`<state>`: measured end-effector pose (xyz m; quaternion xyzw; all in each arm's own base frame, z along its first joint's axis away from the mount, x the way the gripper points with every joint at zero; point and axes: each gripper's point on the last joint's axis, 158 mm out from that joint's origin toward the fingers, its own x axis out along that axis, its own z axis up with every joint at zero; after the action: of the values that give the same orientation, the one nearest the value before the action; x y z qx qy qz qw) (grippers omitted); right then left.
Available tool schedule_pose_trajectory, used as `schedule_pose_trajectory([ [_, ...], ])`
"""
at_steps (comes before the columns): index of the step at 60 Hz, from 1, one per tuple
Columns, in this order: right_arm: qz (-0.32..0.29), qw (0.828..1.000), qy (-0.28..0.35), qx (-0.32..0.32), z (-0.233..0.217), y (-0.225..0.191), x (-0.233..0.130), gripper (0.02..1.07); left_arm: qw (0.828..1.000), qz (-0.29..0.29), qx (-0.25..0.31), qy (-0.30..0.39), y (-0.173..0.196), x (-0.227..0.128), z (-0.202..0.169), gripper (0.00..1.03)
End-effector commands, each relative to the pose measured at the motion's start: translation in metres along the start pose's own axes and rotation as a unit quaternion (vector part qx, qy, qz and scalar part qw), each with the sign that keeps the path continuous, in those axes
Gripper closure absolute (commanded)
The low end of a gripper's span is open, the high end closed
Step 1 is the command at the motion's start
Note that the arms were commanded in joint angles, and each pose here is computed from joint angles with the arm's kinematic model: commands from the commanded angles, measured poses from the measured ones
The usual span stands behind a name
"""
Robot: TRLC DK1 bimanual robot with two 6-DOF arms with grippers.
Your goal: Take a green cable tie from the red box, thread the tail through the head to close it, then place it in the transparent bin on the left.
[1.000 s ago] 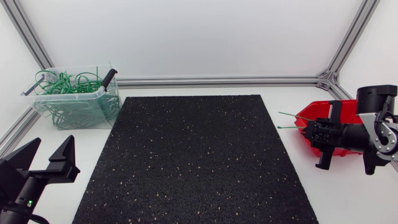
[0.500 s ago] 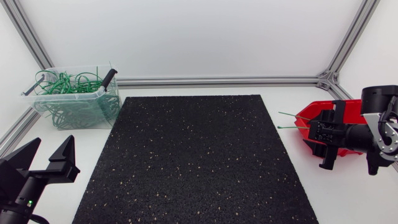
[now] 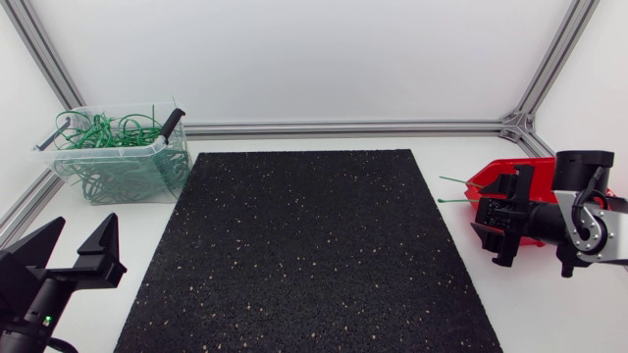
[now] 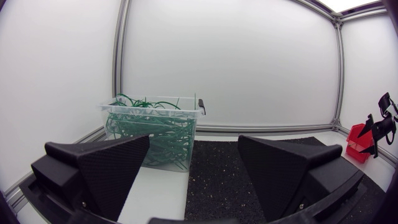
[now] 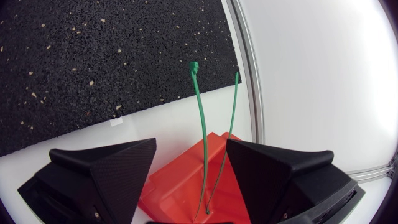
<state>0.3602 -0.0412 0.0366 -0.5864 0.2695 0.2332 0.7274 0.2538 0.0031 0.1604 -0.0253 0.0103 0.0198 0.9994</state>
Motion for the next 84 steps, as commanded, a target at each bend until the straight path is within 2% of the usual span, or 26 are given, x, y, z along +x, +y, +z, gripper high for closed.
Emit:
schedule_pose_trajectory([
  [1, 0.007, 1.0, 0.002, -0.005, -0.002, 0.006, 0.007, 0.23, 1.0, -0.001, -0.001, 0.024, 0.0, 0.002, -0.023, 0.04],
  [7, 0.007, 1.0, 0.0, -0.006, 0.001, 0.005, 0.012, 0.28, 1.0, -0.002, -0.001, 0.024, -0.001, 0.002, -0.023, 0.04],
  [13, 0.003, 1.0, 0.0, -0.004, 0.002, 0.002, 0.018, 0.28, 1.0, -0.001, -0.001, 0.024, 0.0, 0.002, -0.023, 0.04],
  [22, -0.002, 1.0, -0.002, -0.008, 0.005, -0.002, 0.024, 0.4, 1.0, -0.001, -0.001, 0.024, 0.0, 0.002, -0.023, 0.04],
  [35, -0.016, 1.0, -0.002, -0.007, 0.005, -0.012, 0.026, 0.49, 1.0, -0.002, -0.001, 0.023, -0.001, 0.002, -0.022, 0.04],
  [58, -0.024, 1.0, 0.003, -0.009, -0.001, -0.018, 0.023, 0.88, 1.0, -0.007, -0.001, 0.023, -0.003, 0.001, -0.022, 0.04],
  [65, -0.026, 1.0, 0.004, -0.009, -0.002, -0.017, 0.024, 0.89, 1.0, -0.008, -0.001, 0.023, -0.004, 0.001, -0.022, 0.04],
  [68, -0.026, 1.0, 0.004, -0.009, -0.002, -0.018, 0.024, 0.94, 1.0, -0.008, -0.001, 0.023, -0.004, 0.001, -0.022, 0.04],
  [72, -0.027, 1.0, 0.005, -0.009, -0.003, -0.018, 0.024, 0.95, 1.0, -0.008, -0.001, 0.023, -0.004, 0.001, -0.022, 0.04],
  [79, -0.028, 1.0, 0.006, -0.012, -0.003, -0.019, 0.024, 1.01, 1.0, -0.008, -0.001, 0.023, -0.004, 0.001, -0.022, 0.04],
  [84, -0.029, 0.999, 0.006, -0.012, -0.004, -0.02, 0.024, 1.01, 1.0, -0.009, -0.001, 0.023, -0.004, 0.001, -0.022, 0.04],
])
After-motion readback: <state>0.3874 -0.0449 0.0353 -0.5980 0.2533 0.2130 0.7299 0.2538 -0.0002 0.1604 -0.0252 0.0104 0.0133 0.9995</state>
